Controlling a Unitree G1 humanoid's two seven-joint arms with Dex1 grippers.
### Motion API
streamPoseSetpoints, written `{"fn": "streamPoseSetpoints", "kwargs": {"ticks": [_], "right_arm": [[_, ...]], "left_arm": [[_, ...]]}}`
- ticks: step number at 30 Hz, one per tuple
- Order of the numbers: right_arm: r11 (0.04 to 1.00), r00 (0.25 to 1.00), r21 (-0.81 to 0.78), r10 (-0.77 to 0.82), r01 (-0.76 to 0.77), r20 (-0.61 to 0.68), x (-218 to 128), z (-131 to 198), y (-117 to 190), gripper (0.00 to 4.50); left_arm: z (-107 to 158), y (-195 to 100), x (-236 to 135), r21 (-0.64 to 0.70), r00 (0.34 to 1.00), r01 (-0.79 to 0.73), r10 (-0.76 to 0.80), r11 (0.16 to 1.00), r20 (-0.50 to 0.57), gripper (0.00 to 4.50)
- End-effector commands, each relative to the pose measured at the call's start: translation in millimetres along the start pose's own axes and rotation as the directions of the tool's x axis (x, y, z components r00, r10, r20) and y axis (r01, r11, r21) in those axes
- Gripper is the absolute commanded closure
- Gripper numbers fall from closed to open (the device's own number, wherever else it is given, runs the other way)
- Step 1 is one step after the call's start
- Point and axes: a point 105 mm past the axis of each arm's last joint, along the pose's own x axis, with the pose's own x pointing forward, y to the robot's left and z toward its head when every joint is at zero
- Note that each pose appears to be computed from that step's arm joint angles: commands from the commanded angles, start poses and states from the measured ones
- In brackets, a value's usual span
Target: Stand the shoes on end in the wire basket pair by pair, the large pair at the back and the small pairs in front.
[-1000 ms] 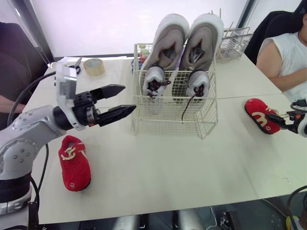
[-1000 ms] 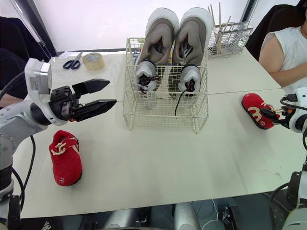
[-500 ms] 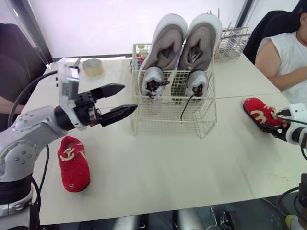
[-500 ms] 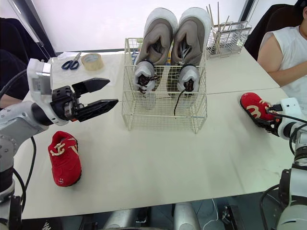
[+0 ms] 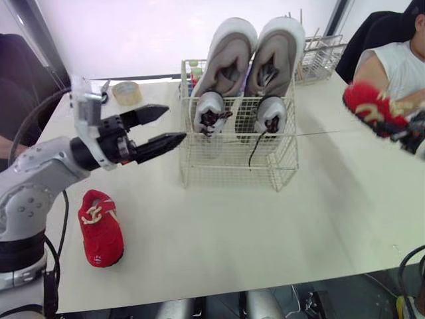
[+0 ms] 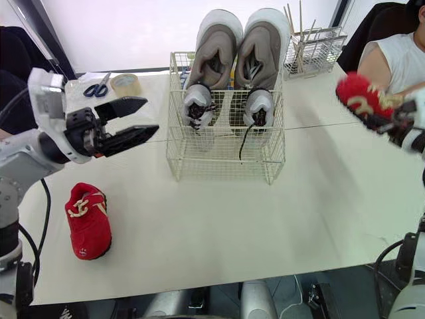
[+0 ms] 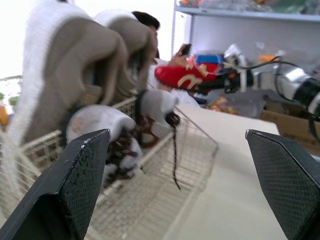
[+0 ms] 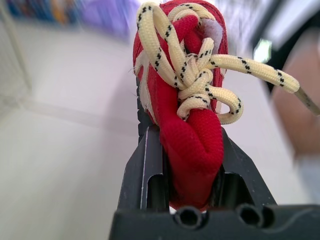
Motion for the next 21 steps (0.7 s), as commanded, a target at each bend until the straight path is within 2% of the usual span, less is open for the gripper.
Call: {"fn": "streamPoseSetpoints", "kwargs": {"ticks": [1,2,4,8,12,15,21], "right_arm": [[0.984,0.956,-0.175,0.086,-0.037,0.281,-11.5,101.3,13.2,3.98],[0.965,0.925,-0.244,0.177,-0.096,0.336,-12.7,125.7,32.6,3.98],[0.906,0.865,-0.379,0.336,-0.188,0.372,-17.3,154.9,68.6,3.98],[0.777,0.760,-0.560,0.541,-0.287,0.361,-21.1,179.6,125.0,3.98],[0.599,0.672,-0.734,0.689,-0.319,0.271,-18.9,179.7,173.3,3.98],[0.521,0.651,-0.798,0.725,-0.303,0.226,-11.8,171.0,188.1,3.98],[0.389,0.555,-0.881,0.811,-0.271,0.188,-7.7,160.3,221.7,3.98]], "left_arm": [[22.9,2.9,-2.5,-0.003,0.998,0.024,-0.024,1.000,0.052,0.00],[27.2,5.2,-1.9,-0.022,0.998,0.037,-0.036,0.999,0.058,0.00],[33.1,8.4,-1.7,-0.048,0.997,0.061,-0.058,0.997,0.059,0.00],[42.4,12.6,-4.1,-0.109,0.994,0.105,-0.101,0.988,0.044,0.00],[49.7,15.4,-6.7,-0.158,0.989,0.146,-0.145,0.977,0.017,0.00],[53.3,13.7,-7.1,-0.184,0.984,0.177,-0.178,0.967,0.011,0.00],[45.3,12.9,-5.5,-0.216,0.979,0.186,-0.199,0.959,-0.040,0.00]]}}
